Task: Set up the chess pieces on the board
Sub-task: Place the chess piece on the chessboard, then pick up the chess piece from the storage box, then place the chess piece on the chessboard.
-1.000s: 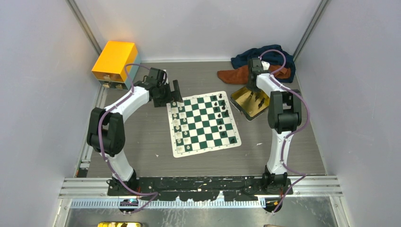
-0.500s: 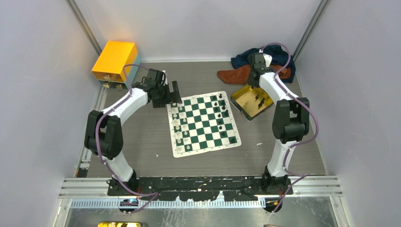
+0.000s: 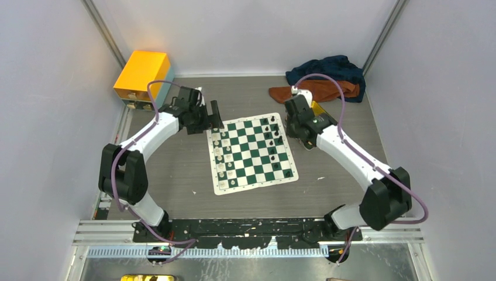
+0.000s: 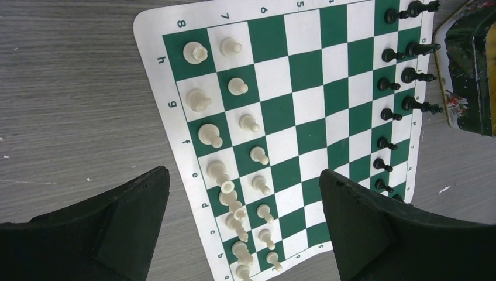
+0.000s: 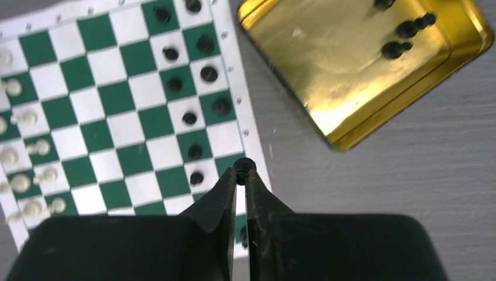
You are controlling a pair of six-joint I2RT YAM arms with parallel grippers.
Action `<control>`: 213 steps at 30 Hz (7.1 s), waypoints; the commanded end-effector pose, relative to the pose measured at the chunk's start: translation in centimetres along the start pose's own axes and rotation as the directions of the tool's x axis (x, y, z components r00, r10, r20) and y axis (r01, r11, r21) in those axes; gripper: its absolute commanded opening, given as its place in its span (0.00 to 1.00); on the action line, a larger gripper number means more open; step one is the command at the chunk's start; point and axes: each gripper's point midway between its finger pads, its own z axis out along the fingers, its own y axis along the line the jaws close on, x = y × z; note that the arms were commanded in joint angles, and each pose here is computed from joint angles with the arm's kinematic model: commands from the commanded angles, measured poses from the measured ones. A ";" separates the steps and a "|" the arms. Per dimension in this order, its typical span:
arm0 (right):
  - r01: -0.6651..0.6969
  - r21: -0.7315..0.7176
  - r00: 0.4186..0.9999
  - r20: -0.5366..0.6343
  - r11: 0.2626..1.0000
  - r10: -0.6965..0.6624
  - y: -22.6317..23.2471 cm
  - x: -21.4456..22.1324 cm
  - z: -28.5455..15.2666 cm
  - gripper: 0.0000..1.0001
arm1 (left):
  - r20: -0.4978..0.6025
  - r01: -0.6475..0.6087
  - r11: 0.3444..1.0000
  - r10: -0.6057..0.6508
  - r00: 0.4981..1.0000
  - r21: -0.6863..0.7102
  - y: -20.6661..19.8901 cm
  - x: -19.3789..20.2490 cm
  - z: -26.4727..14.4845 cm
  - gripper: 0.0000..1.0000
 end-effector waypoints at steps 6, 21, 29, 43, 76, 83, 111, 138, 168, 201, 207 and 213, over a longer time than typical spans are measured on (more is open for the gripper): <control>0.054 -0.074 0.998 -0.035 0.996 -0.057 2.2 6.8 -4.1 0.01 | 0.077 -0.006 0.999 0.002 0.997 0.046 -1.3 -1.4 -2.2 1.00; 0.150 -0.114 0.981 -0.105 0.982 -0.162 4.9 14.3 -2.9 0.01 | 0.067 0.000 0.999 -0.003 0.998 0.041 -1.1 -1.0 -2.1 1.00; 0.179 -0.110 0.973 -0.124 0.978 -0.192 5.3 15.8 -1.3 0.01 | 0.062 -0.001 0.999 -0.001 0.998 0.034 -0.9 -0.8 -1.8 1.00; 0.187 -0.108 0.971 -0.133 0.976 -0.201 5.7 16.6 -0.1 0.01 | 0.052 0.001 1.000 -0.002 0.999 0.031 -0.8 -0.7 -1.3 1.00; 0.165 -0.054 0.973 -0.155 0.985 -0.171 4.6 17.8 0.7 0.30 | 0.036 -0.008 1.000 0.007 0.999 0.028 -0.4 0.1 -1.2 1.00; 0.166 -0.039 0.976 -0.139 0.985 -0.170 4.4 17.0 0.3 0.37 | 0.037 -0.010 0.999 0.009 0.999 0.036 -0.6 -0.1 -1.1 1.00; -0.220 0.216 0.975 0.067 0.951 0.210 -7.2 -2.6 4.3 0.40 | 0.064 0.003 0.999 -0.007 0.998 0.052 -1.4 -1.4 -1.1 1.00; -0.349 0.358 0.928 0.007 0.866 0.372 -14.6 -2.8 13.4 0.40 | 0.020 0.015 0.999 -0.016 1.000 0.047 -0.9 -0.7 1.1 1.00; -0.359 0.344 0.916 -0.051 0.868 0.399 -14.7 -1.9 15.9 0.07 | 0.008 0.021 0.999 -0.022 1.000 0.030 -0.7 -1.0 2.1 1.00; -0.269 0.142 0.963 0.018 0.952 0.270 -7.6 -7.6 6.4 0.01 | 0.043 0.009 0.999 -0.011 0.999 0.044 -1.2 -1.5 0.6 1.00; -0.200 0.090 0.979 -0.007 0.976 0.201 -4.6 -5.4 3.5 0.01 | 0.042 0.015 0.999 -0.017 0.999 0.048 -1.2 -1.5 0.7 1.00; -0.137 0.035 0.989 -0.047 0.990 0.138 -1.8 -2.0 1.3 0.01 | 0.043 0.020 0.999 -0.022 0.999 0.048 -1.2 -1.5 0.7 1.00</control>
